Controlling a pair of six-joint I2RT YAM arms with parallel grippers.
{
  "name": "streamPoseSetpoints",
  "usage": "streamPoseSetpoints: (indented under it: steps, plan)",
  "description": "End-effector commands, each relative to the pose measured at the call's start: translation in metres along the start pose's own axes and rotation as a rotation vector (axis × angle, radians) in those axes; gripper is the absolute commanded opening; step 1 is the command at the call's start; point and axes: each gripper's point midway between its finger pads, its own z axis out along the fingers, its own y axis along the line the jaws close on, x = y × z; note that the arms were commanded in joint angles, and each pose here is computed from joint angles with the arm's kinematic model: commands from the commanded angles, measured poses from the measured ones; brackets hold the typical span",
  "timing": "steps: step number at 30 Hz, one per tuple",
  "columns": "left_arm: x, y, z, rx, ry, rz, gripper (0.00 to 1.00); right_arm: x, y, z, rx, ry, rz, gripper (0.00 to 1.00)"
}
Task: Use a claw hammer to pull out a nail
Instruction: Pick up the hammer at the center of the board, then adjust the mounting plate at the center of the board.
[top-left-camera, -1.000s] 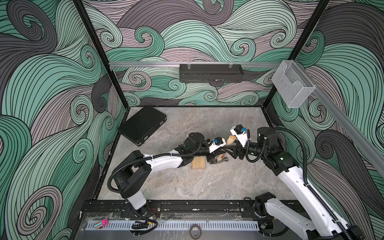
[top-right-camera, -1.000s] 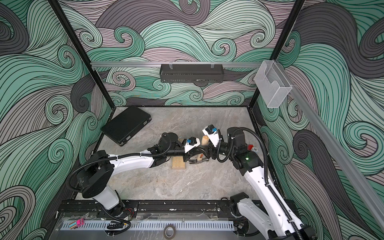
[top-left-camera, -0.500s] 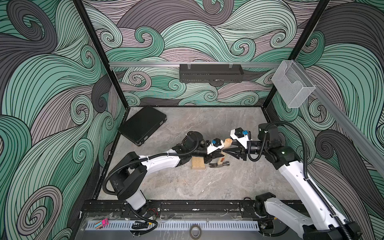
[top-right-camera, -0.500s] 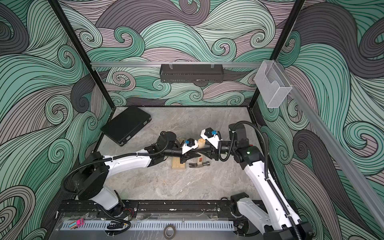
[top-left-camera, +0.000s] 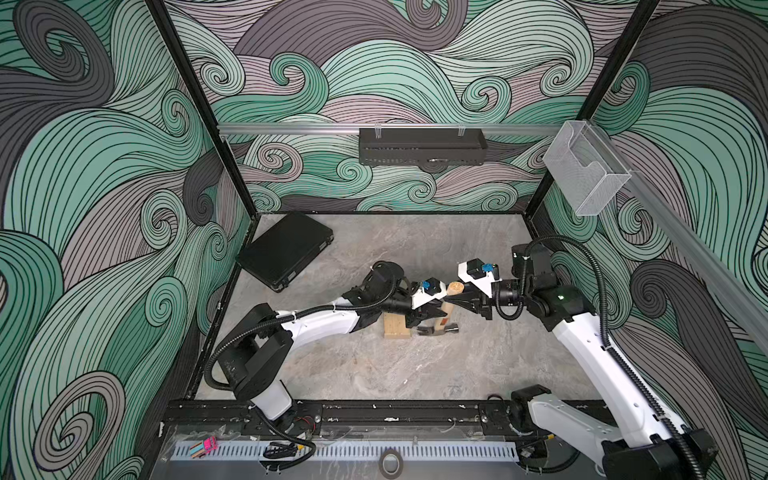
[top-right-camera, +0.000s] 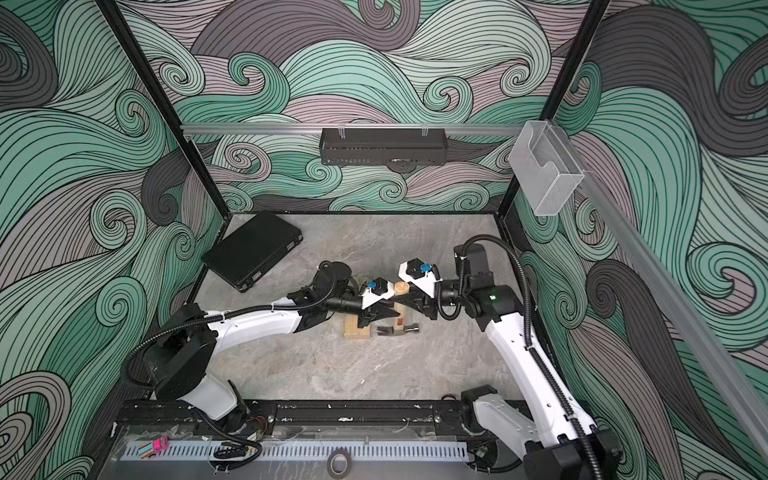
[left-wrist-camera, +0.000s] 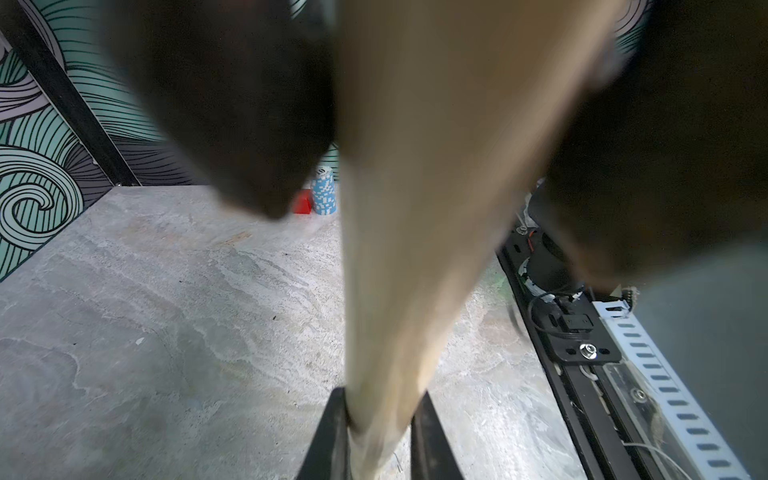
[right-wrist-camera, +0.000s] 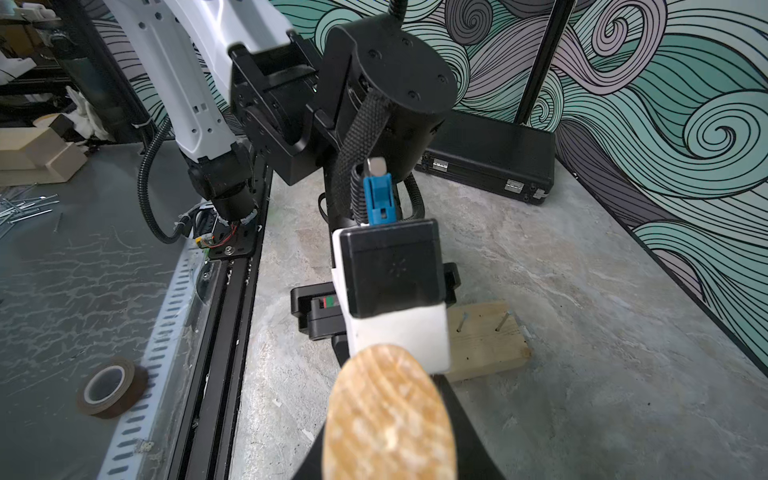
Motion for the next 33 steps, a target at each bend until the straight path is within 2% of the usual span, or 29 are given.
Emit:
streamPoseSetpoints:
  steps: [1,5,10,13,14,16,19,24,27,30,32,33]
  plan:
    - [-0.049,0.012,-0.013,-0.034,-0.098,0.052,0.01,-0.008,0.015,-0.002,-0.063,-0.040,0.008,0.24]
    - [-0.059,0.018,-0.019,-0.053,-0.101,0.023,0.28,-0.010,0.015,-0.005,-0.048,-0.038,-0.010,0.20]
    - [-0.074,0.031,-0.035,-0.146,-0.138,-0.011,0.60,-0.016,0.018,-0.009,-0.031,-0.045,-0.021,0.16]
    - [-0.080,0.038,-0.049,-0.209,-0.149,-0.025,0.88,-0.018,0.020,-0.012,-0.023,-0.048,-0.016,0.16]
    - [-0.079,0.042,-0.055,-0.240,-0.141,-0.038,0.94,-0.018,0.020,-0.013,-0.016,-0.045,-0.015,0.16]
    - [-0.077,0.052,-0.069,-0.324,-0.116,-0.081,0.95,-0.019,0.020,-0.014,-0.005,-0.040,-0.009,0.15]
    - [-0.057,0.072,-0.100,-0.492,-0.036,-0.218,0.95,-0.020,0.017,-0.016,0.021,-0.028,0.008,0.13]
    - [0.007,0.080,-0.167,-0.730,0.152,-0.433,0.90,-0.022,0.008,-0.022,0.098,-0.003,0.061,0.11]
    - [0.044,0.068,-0.195,-0.786,0.244,-0.482,0.84,-0.025,-0.002,-0.027,0.168,0.011,0.096,0.11]
    - [0.076,0.057,-0.212,-0.849,0.352,-0.493,0.73,-0.029,-0.013,-0.032,0.234,0.017,0.123,0.12]
    - [0.096,0.053,-0.221,-0.887,0.443,-0.517,0.60,-0.034,-0.020,-0.035,0.271,0.007,0.147,0.12]
    - [0.104,0.050,-0.221,-0.879,0.485,-0.525,0.57,-0.037,-0.022,-0.037,0.281,-0.002,0.159,0.11]
